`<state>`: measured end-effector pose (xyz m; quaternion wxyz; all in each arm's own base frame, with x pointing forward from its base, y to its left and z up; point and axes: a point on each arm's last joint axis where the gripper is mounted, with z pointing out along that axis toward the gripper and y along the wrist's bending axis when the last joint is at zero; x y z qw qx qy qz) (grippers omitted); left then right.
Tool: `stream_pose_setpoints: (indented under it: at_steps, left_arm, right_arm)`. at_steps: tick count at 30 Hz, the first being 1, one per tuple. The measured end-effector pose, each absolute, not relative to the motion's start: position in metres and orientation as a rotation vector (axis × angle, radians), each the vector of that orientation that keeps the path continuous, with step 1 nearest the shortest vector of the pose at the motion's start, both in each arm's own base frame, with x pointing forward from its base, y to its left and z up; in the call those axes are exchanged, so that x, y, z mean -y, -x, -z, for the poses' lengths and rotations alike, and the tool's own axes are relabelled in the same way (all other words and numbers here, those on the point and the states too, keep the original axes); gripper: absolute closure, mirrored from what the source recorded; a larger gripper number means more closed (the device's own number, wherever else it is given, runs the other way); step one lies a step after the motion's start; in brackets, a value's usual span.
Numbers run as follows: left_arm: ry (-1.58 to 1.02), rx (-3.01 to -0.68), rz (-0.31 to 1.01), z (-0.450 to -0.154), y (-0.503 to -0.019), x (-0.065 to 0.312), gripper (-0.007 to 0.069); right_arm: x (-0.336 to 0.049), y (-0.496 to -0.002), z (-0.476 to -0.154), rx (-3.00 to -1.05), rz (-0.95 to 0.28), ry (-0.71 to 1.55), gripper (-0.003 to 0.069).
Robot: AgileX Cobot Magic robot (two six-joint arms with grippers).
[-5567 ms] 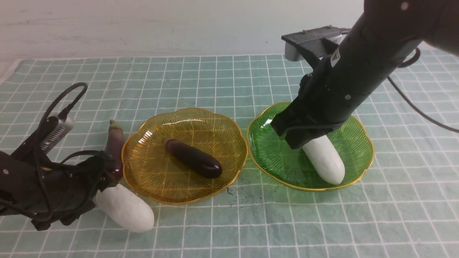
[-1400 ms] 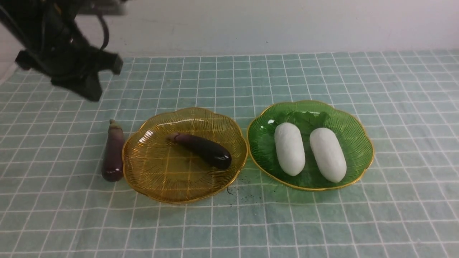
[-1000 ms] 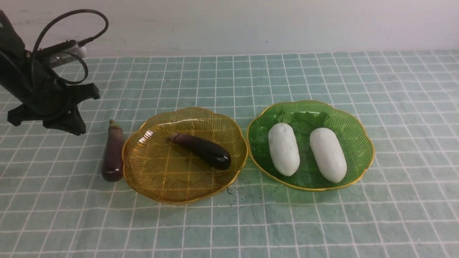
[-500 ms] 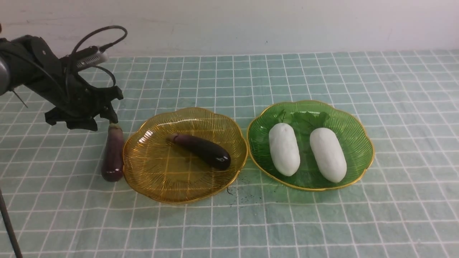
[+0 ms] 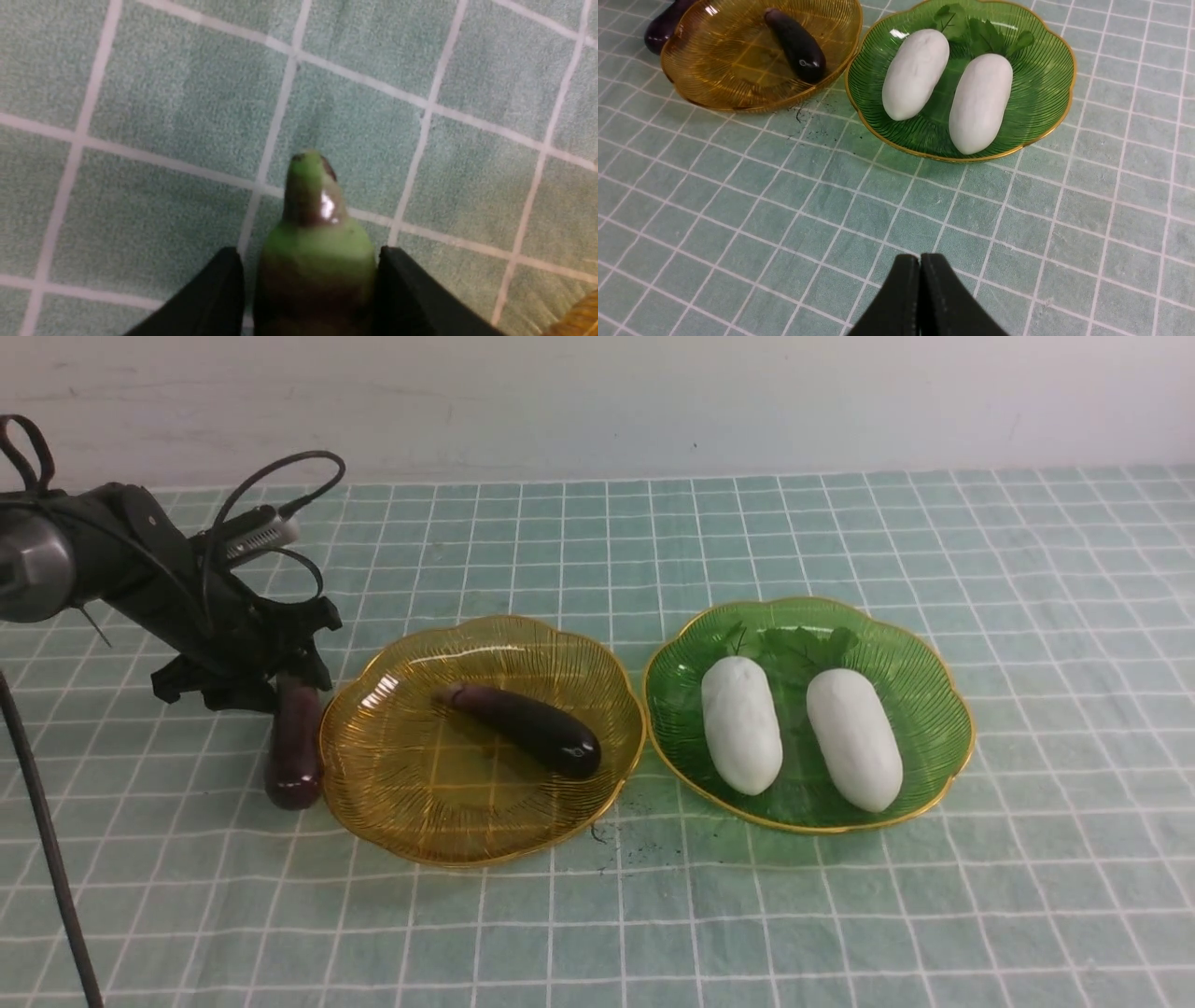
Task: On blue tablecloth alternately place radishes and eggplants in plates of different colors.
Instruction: 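Pick up the eggplant and place it in the yellow plate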
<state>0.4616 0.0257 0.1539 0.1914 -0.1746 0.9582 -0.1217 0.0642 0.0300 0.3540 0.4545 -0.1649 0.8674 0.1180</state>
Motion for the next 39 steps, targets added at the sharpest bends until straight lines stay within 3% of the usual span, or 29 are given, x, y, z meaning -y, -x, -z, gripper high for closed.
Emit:
stream_pose_setpoints:
  at_steps: [2, 6, 9, 11, 13, 16, 20, 25, 33, 39]
  left_arm:
    - [0.491, -2.695, 0.34, -0.154, -0.461, -0.027, 0.0349]
    - [0.482, -2.717, 0.342, -0.165, -0.46, -0.03, 0.0357]
    - [0.441, -2.648, 0.338, -0.217, -0.46, -0.038, 0.0357]
    - [0.389, -2.559, 0.344, -0.277, -0.453, -0.038, 0.0357]
    - [0.348, -2.538, 0.354, -0.315, -0.44, -0.035, 0.0357]
    - [0.305, -2.624, 0.385, -0.338, -0.419, -0.029, 0.0357]
    - [0.275, -2.708, 0.395, -0.329, -0.411, -0.025, 0.0357]
    - [0.253, -2.821, 0.422, -0.297, -0.409, -0.009, 0.0357]
    - [0.079, -2.909, 0.541, -0.25, -0.42, 0.065, 0.0357]
    - [-0.008, -2.856, 0.491, -0.236, -0.429, 0.091, 0.0357]
  right_arm:
    - [-0.03, -0.064, -0.354, -2.14, -0.291, 0.407, 0.0674]
    - [-0.03, -0.064, -0.354, -2.14, -0.291, 0.407, 0.0674]
    - [-0.03, -0.064, -0.354, -2.139, -0.291, 0.407, 0.0674]
    - [-0.03, -0.065, -0.355, -2.133, -0.292, 0.406, 0.0674]
    - [-0.03, -0.066, -0.356, -2.115, -0.28, 0.405, 0.0674]
    - [-0.028, -0.068, -0.358, -2.079, -0.252, 0.406, 0.0674]
    - [-0.028, -0.07, -0.362, -2.03, -0.233, 0.405, 0.0674]
    - [-0.029, -0.072, -0.365, -1.988, -0.23, 0.404, 0.0674]
    - [-0.034, -0.081, -0.369, -1.938, -0.24, 0.406, 0.0674]
    - [-0.038, -0.086, -0.366, -1.975, -0.248, 0.411, 0.0674]
